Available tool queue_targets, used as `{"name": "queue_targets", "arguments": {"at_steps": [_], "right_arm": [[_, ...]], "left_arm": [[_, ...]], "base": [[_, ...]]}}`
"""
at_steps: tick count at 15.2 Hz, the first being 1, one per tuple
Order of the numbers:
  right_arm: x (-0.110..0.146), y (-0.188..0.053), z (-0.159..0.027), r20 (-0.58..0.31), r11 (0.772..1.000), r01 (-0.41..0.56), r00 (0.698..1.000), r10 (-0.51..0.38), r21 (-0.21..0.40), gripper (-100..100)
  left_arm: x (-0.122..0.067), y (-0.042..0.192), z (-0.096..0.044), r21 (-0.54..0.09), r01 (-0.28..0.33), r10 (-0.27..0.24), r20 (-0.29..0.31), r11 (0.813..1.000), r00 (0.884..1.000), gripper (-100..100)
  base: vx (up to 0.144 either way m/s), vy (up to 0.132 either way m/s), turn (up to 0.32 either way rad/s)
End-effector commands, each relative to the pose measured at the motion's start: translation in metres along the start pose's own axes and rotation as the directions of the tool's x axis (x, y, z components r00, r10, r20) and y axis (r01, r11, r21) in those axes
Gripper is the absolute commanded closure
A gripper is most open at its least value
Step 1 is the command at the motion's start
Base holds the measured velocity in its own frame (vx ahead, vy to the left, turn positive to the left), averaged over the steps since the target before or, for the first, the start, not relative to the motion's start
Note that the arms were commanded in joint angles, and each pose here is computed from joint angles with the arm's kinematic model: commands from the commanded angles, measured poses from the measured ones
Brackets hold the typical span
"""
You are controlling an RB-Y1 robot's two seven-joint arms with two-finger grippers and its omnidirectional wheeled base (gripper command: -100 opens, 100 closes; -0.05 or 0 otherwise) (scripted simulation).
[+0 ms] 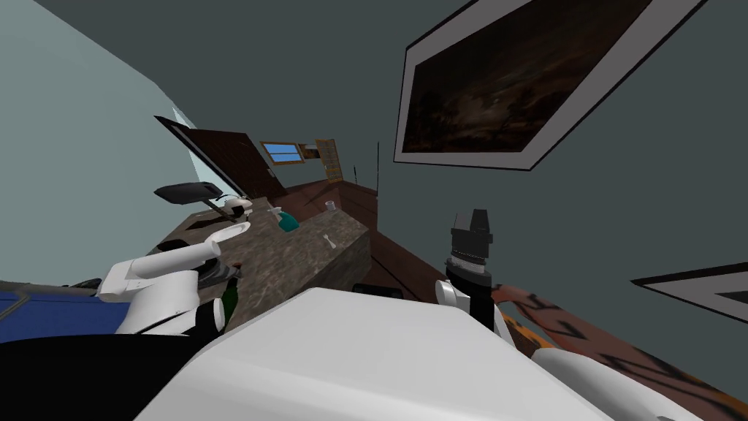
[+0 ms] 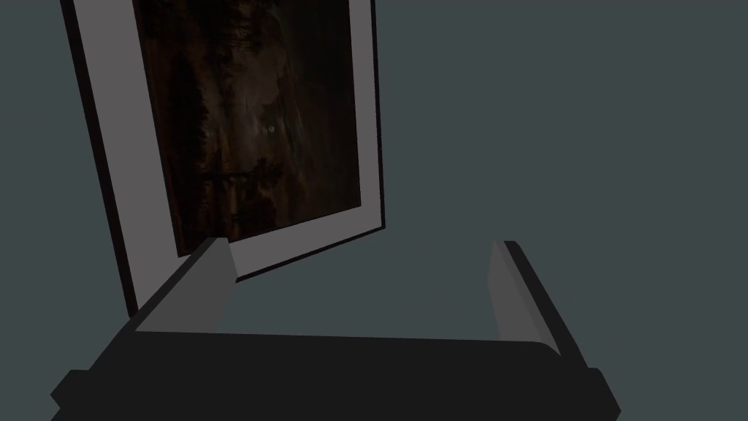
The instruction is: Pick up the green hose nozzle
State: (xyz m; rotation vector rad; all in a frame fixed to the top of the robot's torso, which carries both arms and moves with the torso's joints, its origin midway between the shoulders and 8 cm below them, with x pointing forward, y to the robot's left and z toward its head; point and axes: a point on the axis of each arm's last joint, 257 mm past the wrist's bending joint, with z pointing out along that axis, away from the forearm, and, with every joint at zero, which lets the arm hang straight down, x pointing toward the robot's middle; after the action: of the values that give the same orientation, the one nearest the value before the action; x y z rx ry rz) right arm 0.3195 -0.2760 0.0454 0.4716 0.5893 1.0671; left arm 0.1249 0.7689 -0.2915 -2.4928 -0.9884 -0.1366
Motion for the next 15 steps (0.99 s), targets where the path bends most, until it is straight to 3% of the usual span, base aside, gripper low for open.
{"name": "queue_targets", "arguments": {"at_steps": [1, 3, 4, 5, 6, 7, 8, 9, 10, 11, 12, 13, 15], "right_arm": [[0.000, 0.000, 0.000, 0.000, 1.000, 0.000, 1.000, 0.000, 0.000, 0], [0.000, 0.000, 0.000, 0.000, 1.000, 0.000, 1.000, 0.000, 0.000, 0], [0.000, 0.000, 0.000, 0.000, 1.000, 0.000, 1.000, 0.000, 0.000, 0], [0.000, 0.000, 0.000, 0.000, 1.000, 0.000, 1.000, 0.000, 0.000, 0], [0.000, 0.000, 0.000, 0.000, 1.000, 0.000, 1.000, 0.000, 0.000, 0], [0.000, 0.000, 0.000, 0.000, 1.000, 0.000, 1.000, 0.000, 0.000, 0], [0.000, 0.000, 0.000, 0.000, 1.000, 0.000, 1.000, 0.000, 0.000, 0], [0.000, 0.000, 0.000, 0.000, 1.000, 0.000, 1.000, 0.000, 0.000, 0], [0.000, 0.000, 0.000, 0.000, 1.000, 0.000, 1.000, 0.000, 0.000, 0], [0.000, 0.000, 0.000, 0.000, 1.000, 0.000, 1.000, 0.000, 0.000, 0], [0.000, 0.000, 0.000, 0.000, 1.000, 0.000, 1.000, 0.000, 0.000, 0], [0.000, 0.000, 0.000, 0.000, 1.000, 0.000, 1.000, 0.000, 0.000, 0], [0.000, 0.000, 0.000, 0.000, 1.000, 0.000, 1.000, 0.000, 0.000, 0]], "left_arm": [[-0.016, -0.003, 0.001, -0.021, 0.071, -0.070, 0.061, 0.997, 0.996, -100], [-0.022, -0.001, 0.001, -0.027, 0.072, -0.069, 0.087, 0.997, 0.994, -100], [-0.034, -0.001, 0.002, -0.040, 0.127, -0.120, 0.132, 0.991, 0.984, -100], [-0.038, 0.000, 0.002, -0.043, 0.127, -0.119, 0.148, 0.991, 0.982, -100], [-0.048, 0.000, 0.003, -0.051, 0.176, -0.163, 0.188, 0.983, 0.969, -100], [-0.052, 0.001, 0.002, -0.054, 0.176, -0.162, 0.204, 0.983, 0.965, -100], [-0.061, 0.002, 0.002, -0.059, 0.219, -0.199, 0.242, 0.974, 0.950, -100], [-0.064, 0.003, 0.001, -0.061, 0.219, -0.197, 0.254, 0.974, 0.947, -100], [-0.073, 0.004, 0.001, -0.064, 0.255, -0.226, 0.289, 0.965, 0.930, -100], [-0.075, 0.005, 0.001, -0.065, 0.255, -0.225, 0.298, 0.965, 0.928, -100], [-0.084, 0.007, 0.000, -0.068, 0.284, -0.246, 0.333, 0.957, 0.910, -100], [-0.084, 0.007, 0.000, -0.068, 0.284, -0.246, 0.333, 0.957, 0.910, -100], [-0.095, 0.009, -0.002, -0.069, 0.319, -0.271, 0.378, 0.945, 0.885, -100]], "base": [[-0.021, 0.032, -0.130], [-0.026, 0.029, -0.091], [-0.016, 0.028, -0.130], [-0.023, 0.030, -0.106], [-0.020, 0.032, -0.139], [-0.034, 0.038, -0.123], [-0.043, 0.047, -0.146], [-0.039, 0.042, -0.132], [-0.031, 0.034, -0.106], [-0.024, 0.026, -0.080], [-0.022, 0.024, -0.075], [-0.020, 0.021, -0.066], [-0.021, 0.023, -0.071]]}}
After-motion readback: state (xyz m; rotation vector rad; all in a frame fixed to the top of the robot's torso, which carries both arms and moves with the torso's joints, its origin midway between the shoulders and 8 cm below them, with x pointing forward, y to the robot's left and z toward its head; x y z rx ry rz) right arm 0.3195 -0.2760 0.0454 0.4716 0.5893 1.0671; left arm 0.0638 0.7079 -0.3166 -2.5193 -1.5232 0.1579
